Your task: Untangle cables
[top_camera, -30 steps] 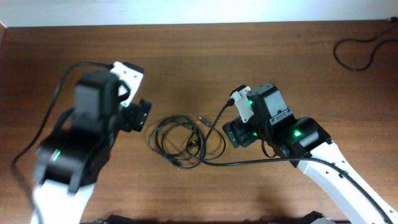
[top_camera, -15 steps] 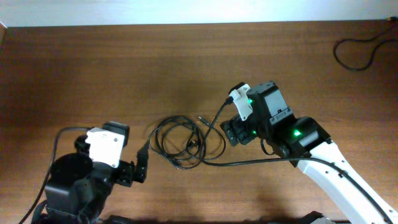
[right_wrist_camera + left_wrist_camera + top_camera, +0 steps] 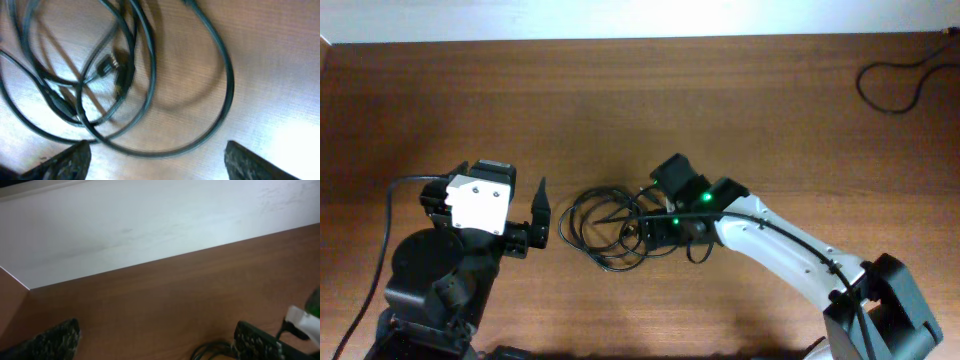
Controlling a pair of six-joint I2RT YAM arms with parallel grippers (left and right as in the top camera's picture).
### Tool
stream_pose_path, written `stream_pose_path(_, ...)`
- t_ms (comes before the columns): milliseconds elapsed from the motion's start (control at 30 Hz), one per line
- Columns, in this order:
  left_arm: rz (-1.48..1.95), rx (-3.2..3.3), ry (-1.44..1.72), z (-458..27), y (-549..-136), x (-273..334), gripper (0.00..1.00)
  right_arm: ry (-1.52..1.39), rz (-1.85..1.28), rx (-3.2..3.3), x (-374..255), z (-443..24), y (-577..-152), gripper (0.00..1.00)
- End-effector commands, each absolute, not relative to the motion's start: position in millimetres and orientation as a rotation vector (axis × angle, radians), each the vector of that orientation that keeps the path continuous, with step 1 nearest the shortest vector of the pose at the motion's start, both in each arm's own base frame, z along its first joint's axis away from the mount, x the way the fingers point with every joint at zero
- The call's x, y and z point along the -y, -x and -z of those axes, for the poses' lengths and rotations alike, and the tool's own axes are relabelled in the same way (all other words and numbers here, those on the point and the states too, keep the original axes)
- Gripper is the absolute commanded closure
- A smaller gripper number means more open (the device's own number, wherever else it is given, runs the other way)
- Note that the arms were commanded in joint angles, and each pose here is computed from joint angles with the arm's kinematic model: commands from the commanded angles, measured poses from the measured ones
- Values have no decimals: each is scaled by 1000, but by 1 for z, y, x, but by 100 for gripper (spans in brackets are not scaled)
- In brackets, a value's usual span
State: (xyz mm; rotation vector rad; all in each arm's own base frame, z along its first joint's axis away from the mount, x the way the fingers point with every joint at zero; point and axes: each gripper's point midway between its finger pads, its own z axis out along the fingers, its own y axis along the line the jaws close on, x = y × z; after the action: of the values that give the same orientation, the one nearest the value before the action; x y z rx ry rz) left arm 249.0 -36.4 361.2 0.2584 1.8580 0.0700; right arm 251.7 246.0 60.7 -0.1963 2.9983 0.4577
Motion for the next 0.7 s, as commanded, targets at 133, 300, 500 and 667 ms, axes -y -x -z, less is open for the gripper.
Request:
stream_pose_path(133,-74,-1848,-275,-364,-248,37,1,-484,-257,-3037,-247,-39,-211,1)
stream_pose_path(300,-67,-1848,-275,-364,-248,38,1,-526,-363,-2890,-256,-30,-238,1)
stream_pose_path(500,-56,-1848,-284,-364,-247,40,1,-536,-246,-2918,-250,3,-239,1)
stream_pose_path(667,-56,-1848,-283,-364,-247,40,1,-521,-271,-2928,-254,3,-238,96)
